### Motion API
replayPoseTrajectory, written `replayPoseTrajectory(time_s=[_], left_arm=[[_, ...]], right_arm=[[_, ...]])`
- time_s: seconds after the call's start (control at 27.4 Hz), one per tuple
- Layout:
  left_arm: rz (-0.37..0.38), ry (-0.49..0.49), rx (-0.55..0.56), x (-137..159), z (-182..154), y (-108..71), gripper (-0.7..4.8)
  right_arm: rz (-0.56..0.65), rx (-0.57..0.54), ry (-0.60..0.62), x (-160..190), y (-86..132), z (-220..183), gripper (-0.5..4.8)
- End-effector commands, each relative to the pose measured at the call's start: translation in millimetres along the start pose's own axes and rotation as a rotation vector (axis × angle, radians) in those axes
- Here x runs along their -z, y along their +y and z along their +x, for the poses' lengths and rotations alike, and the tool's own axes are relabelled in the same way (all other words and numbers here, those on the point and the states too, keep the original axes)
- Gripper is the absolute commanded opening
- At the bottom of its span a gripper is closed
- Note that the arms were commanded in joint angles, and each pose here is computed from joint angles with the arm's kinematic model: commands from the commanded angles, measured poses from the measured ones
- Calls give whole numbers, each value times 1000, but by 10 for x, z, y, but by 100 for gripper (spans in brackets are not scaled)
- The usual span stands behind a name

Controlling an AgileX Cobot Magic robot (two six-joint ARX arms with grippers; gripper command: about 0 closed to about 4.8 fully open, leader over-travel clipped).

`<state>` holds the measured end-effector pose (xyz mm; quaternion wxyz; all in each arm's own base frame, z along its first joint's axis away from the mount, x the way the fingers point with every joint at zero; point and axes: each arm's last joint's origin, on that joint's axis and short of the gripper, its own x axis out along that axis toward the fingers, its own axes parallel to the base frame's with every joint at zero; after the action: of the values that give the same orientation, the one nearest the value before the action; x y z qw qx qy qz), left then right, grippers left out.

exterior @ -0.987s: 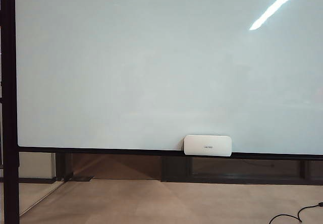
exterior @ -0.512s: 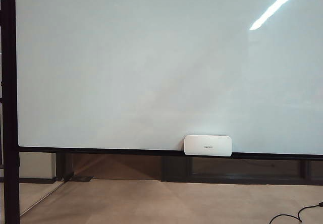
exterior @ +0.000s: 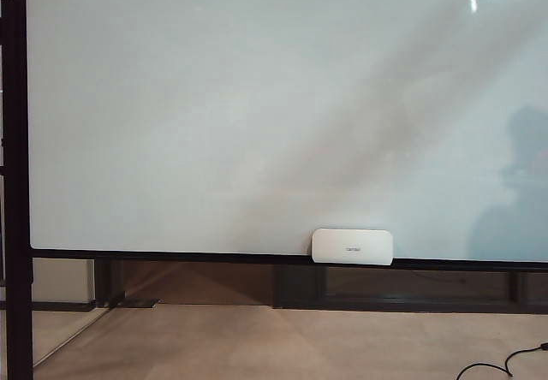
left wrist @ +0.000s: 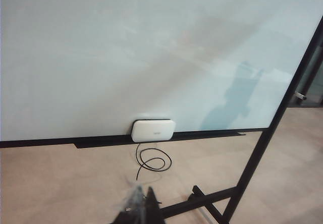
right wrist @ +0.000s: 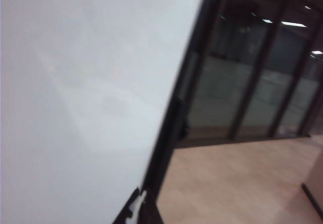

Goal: Reach to the right to find the marker pen, pick it up, and write the number 20 on the whiteboard.

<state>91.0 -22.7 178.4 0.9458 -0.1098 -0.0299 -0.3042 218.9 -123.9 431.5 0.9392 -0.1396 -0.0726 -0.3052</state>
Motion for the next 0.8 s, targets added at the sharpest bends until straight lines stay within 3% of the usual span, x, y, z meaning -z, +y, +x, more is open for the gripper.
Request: replayPoseTrajectory(time_s=[0.04, 0.22, 0.29, 0.33, 0.4, 0.62, 0.8], left_arm=[[2, -1, -17, -3, 0, 3, -4], [15, 8, -34, 9, 0, 11, -4], [18, 32, -39, 34, -1, 17, -4], [18, 50, -39, 52, -2, 20, -4], [24, 82, -46, 85, -4, 28, -4], [1, 146, -110, 160, -15, 57, -4], [15, 141, -167, 161, -17, 74, -4]], right_arm=[[-13, 71, 33, 291, -229, 404, -1], [-16, -137, 145, 1052, -381, 957, -1], [9, -277, 131, 1333, -430, 1074, -1], [44, -397, 85, 1536, -462, 1155, -1], [87, -514, 56, 1737, -488, 1226, -1], [192, -599, 99, 2183, -487, 1350, -1], [266, -709, 162, 2560, -588, 1324, -1]])
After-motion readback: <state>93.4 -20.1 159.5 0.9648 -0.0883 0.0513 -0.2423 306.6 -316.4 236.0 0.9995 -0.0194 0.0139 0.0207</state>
